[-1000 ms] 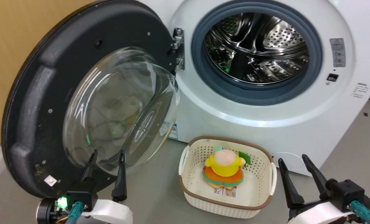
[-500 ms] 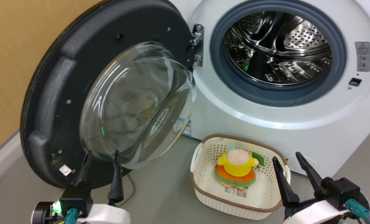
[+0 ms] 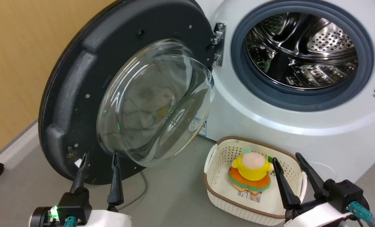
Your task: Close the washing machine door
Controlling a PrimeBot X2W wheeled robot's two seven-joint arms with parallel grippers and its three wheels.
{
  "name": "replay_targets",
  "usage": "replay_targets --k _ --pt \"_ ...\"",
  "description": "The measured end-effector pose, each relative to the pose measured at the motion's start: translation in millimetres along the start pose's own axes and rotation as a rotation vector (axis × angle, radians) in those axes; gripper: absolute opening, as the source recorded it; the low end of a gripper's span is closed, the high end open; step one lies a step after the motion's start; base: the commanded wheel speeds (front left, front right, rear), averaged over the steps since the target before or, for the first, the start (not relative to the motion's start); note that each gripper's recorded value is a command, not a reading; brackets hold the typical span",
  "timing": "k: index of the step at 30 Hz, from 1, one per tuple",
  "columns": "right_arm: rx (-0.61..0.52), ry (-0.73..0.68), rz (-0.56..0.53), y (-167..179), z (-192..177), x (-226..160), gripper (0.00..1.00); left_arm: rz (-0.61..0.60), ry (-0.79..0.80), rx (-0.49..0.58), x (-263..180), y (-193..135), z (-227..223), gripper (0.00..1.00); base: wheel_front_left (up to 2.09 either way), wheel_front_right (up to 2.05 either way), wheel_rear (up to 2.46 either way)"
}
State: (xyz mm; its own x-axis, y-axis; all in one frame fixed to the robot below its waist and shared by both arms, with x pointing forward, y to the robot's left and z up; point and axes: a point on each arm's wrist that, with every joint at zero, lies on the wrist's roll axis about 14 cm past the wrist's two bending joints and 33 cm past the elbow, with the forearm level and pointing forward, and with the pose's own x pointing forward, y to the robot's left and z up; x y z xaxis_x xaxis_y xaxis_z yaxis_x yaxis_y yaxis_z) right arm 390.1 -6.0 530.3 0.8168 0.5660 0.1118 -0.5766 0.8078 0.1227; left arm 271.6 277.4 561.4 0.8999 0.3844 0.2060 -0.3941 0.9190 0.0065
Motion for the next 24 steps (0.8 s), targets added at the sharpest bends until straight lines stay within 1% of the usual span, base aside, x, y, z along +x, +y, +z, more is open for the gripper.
replay_targets --k 24 --pt "0.066 -0.027 0.111 33 -2 19 1.00 0.125 -0.064 0.005 -19 34 16 1.00 0.00 0.00 0.00"
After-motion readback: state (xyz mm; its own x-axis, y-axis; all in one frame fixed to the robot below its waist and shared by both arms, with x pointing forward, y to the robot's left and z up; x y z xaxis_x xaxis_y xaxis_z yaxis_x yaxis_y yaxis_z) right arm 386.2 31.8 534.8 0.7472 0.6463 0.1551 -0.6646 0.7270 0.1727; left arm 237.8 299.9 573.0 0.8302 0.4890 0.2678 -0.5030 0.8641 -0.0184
